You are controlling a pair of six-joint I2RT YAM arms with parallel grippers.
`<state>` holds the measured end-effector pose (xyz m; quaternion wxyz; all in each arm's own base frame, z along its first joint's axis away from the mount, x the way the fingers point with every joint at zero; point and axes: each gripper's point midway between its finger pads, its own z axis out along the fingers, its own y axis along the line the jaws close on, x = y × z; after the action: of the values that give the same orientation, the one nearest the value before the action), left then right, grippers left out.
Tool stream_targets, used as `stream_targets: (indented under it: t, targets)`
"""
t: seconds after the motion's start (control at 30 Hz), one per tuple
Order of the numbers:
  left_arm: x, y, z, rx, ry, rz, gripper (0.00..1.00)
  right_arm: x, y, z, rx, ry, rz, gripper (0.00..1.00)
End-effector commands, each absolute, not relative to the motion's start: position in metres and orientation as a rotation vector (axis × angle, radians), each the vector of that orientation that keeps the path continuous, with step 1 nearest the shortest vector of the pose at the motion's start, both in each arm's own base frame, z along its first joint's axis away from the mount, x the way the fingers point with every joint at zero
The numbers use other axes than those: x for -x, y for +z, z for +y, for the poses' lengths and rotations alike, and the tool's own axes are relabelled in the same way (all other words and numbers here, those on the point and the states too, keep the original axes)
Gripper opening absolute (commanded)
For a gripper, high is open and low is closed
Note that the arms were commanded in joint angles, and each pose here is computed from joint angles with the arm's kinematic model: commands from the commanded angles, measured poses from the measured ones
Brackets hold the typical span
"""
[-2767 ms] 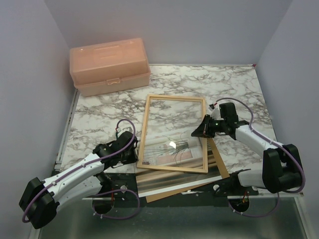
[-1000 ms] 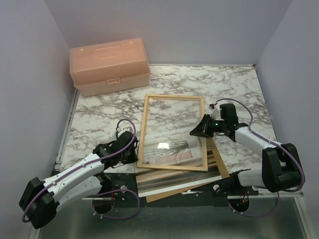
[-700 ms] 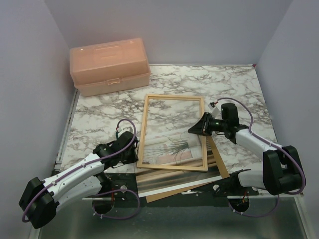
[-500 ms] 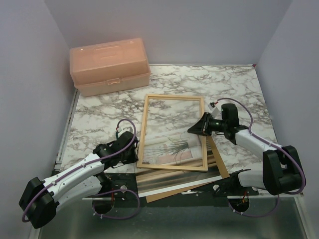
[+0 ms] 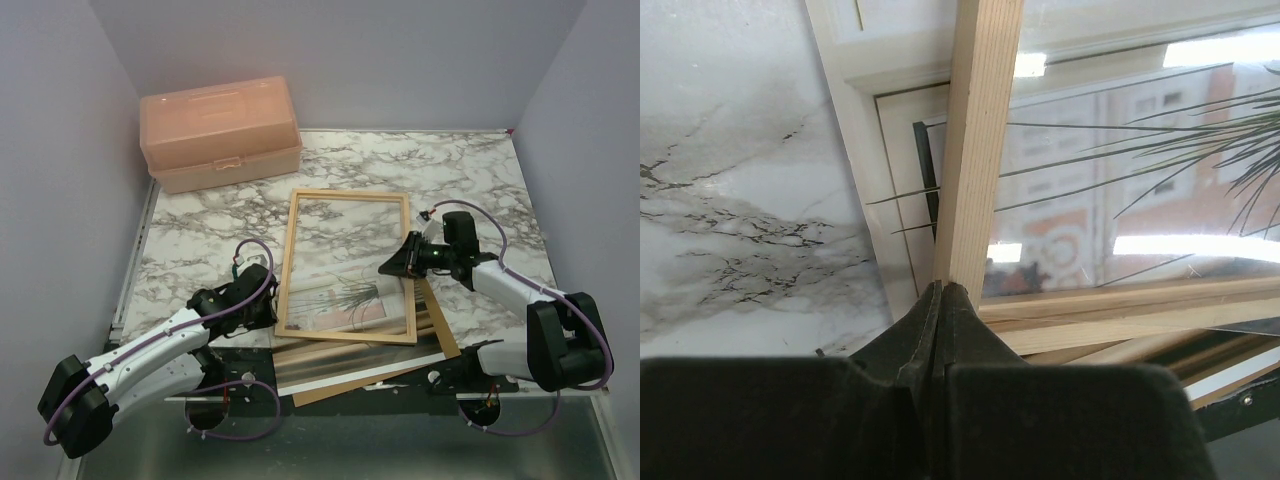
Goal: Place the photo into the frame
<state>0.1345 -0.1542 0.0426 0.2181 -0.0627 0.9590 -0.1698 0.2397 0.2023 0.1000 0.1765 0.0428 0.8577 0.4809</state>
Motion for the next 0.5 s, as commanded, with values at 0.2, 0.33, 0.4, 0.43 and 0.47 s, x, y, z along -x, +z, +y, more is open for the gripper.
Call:
stream_targets:
  t: [0.2, 0.33, 0.4, 0.43, 0.47]
  targets:
    - [-0.130, 0.034, -0.144, 0.147, -0.390, 2.683, 0.00, -0.244, 0.151, 0.218, -0.059, 1.561, 2.232, 0.16]
    - [-0.130, 0.034, -0.144, 0.146, -0.388, 2.683, 0.00, -0.248, 0.164, 0.221, -0.027, 1.581, 2.180, 0.15]
    - [-0.130, 0.034, -0.145, 0.144, -0.389, 2.681, 0.00, -0.248, 0.161, 0.221, -0.028, 1.583, 2.184, 0.15]
    - [-0.130, 0.034, -0.144, 0.144, -0.388, 2.681, 0.00, -0.248, 0.159, 0.221, -0.033, 1.582, 2.190, 0.15]
    - [-0.130, 0.034, -0.145, 0.144, -0.387, 2.682, 0.00, -0.247, 0.156, 0.221, -0.037, 1.584, 2.195, 0.15]
